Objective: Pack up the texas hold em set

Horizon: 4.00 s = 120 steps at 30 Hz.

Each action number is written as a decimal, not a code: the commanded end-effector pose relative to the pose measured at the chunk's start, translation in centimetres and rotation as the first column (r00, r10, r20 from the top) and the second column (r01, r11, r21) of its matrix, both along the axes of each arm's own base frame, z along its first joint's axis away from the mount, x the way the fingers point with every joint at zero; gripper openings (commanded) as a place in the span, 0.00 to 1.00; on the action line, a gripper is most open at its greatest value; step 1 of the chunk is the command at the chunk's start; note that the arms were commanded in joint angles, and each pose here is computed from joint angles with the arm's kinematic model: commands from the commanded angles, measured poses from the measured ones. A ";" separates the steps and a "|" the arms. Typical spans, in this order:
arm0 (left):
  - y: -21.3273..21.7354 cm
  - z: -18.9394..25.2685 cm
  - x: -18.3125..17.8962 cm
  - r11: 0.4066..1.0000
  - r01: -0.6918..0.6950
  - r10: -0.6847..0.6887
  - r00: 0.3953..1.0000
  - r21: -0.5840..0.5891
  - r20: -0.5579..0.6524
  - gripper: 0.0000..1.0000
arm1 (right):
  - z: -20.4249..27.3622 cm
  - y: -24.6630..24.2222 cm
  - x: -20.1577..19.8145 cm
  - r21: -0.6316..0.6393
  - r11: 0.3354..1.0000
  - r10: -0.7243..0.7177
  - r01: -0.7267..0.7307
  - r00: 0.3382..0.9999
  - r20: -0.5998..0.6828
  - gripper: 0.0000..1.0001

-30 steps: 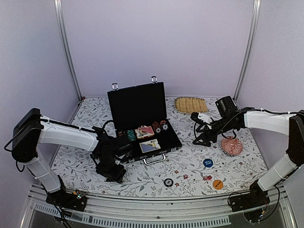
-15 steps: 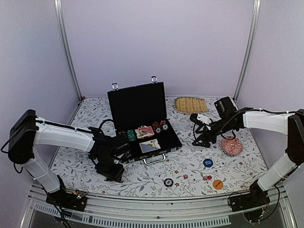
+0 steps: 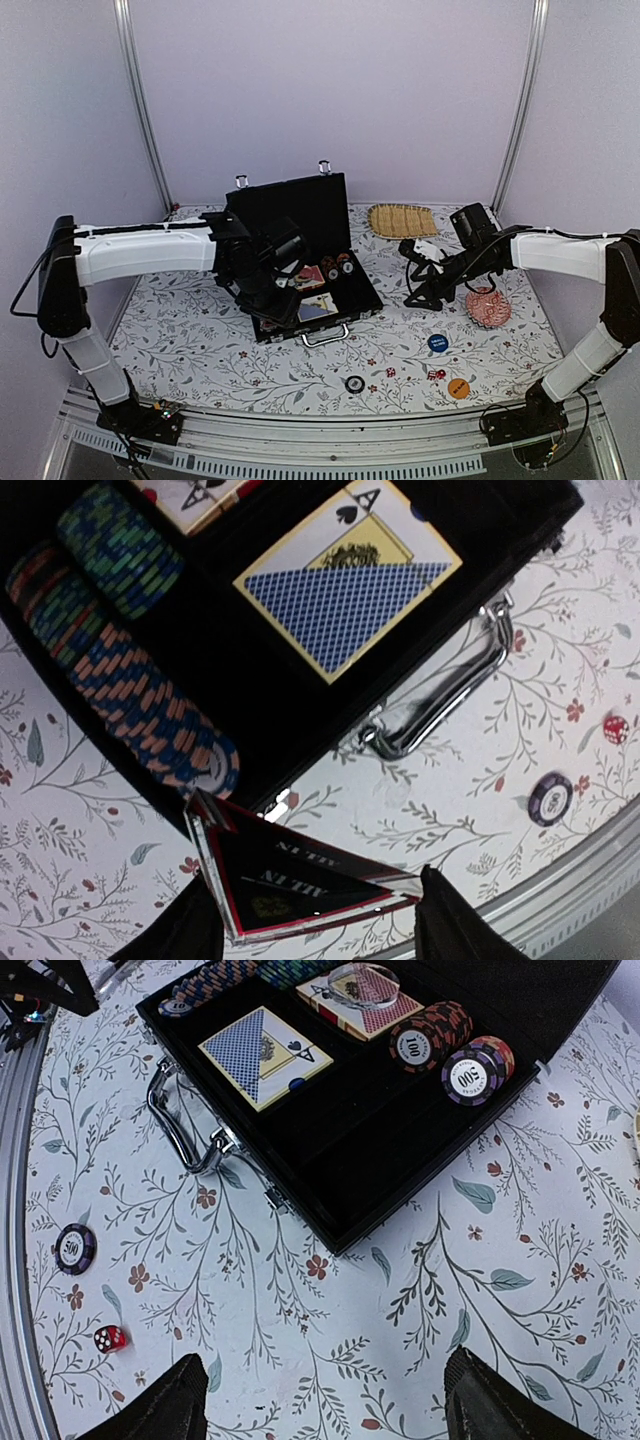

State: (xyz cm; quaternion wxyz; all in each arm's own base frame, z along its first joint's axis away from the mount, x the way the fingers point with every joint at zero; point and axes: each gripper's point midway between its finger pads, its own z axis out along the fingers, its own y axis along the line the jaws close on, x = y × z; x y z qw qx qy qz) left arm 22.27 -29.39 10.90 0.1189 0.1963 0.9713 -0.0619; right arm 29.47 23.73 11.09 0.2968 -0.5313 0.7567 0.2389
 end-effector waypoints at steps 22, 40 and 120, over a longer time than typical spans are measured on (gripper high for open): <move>-7.4 -5.9 10.4 0.994 -0.099 0.100 0.995 -0.053 0.016 0.58 | 0.3 0.1 0.2 -0.016 1.000 0.017 -0.017 1.000 0.023 0.83; -7.5 -7.4 7.3 0.994 -0.107 0.104 0.990 -0.026 -0.092 0.58 | -0.7 0.2 -0.1 -0.037 0.999 0.036 -0.036 0.999 -0.002 0.83; -6.1 2.1 8.5 0.981 0.155 -0.114 0.946 -0.114 0.302 0.71 | -10.3 -10.1 -17.6 -0.647 0.648 0.414 -0.402 0.899 -0.144 0.76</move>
